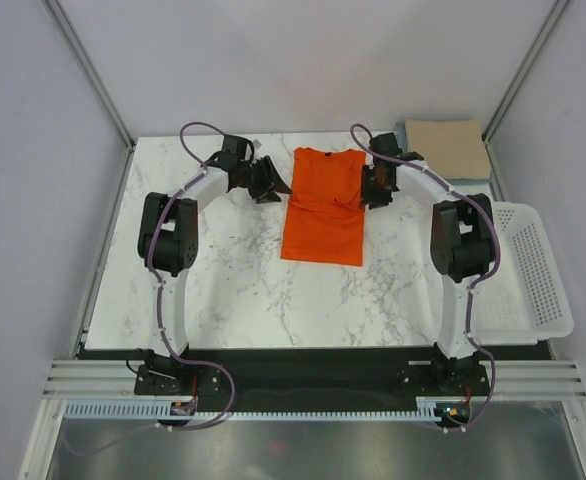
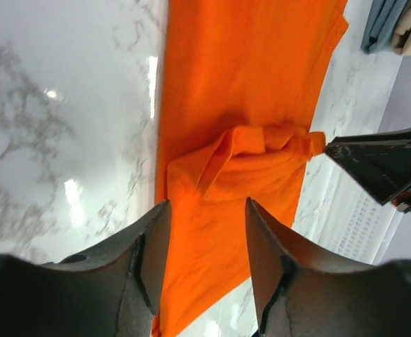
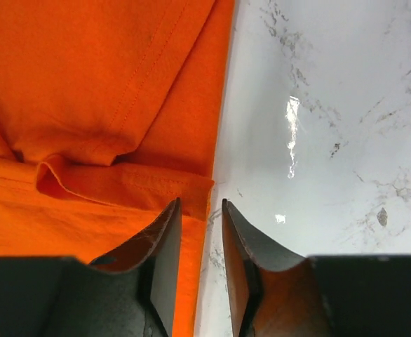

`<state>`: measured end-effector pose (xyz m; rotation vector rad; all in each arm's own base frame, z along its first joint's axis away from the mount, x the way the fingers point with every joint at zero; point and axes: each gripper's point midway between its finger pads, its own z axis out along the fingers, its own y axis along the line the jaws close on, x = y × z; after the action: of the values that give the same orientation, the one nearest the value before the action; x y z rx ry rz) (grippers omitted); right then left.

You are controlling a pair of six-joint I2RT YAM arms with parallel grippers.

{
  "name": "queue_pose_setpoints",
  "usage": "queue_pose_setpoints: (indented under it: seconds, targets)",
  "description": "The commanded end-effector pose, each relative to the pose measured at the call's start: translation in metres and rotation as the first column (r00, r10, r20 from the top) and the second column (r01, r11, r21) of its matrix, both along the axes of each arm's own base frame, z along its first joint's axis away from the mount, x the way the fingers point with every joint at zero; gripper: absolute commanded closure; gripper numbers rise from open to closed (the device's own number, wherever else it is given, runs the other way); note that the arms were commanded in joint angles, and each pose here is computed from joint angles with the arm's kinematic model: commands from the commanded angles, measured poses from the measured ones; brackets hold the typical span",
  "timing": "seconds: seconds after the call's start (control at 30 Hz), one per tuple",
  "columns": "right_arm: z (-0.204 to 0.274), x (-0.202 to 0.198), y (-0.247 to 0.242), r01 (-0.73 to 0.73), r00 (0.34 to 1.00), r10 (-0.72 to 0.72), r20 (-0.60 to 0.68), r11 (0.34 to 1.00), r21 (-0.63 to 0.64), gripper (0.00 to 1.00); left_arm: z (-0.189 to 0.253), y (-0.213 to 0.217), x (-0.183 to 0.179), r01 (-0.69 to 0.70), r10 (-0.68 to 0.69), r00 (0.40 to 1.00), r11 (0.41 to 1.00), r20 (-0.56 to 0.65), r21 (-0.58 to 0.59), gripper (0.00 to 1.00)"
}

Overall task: Fold and stack the t-shirts
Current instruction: Fold the tshirt

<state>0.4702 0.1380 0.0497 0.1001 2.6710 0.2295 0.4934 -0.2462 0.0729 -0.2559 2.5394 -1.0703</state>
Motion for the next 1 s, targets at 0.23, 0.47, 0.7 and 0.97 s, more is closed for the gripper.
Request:
queue_pose_setpoints:
  seconds: [0.23,0.47,0.7,0.97]
  targets:
    - [0.043,-0.084,0.012,-0.103,0.995,0.103,0.006,0.98,0.173,0.55,0.025,0.025,-0.088,0.093,-0.101,0.993,0.988,0.055,0.124,0.45]
    - [0.022,-0.122,0.018,-0.151,0.987,0.16,-0.018,0.957,0.246,0.59,0.0,-0.001,-0.125,0.194,-0.193,0.981,0.974,-0.014,0.121,0.52]
    - [-0.006,-0.137,0.022,-0.174,0.981,0.192,-0.038,0.944,0.281,0.6,-0.023,0.008,-0.134,0.188,-0.187,0.982,0.961,-0.026,0.201,0.52]
    - [-0.017,-0.141,0.025,-0.177,0.979,0.199,-0.041,0.935,0.308,0.62,-0.036,-0.003,-0.144,0.227,-0.22,0.974,0.959,-0.06,0.171,0.56]
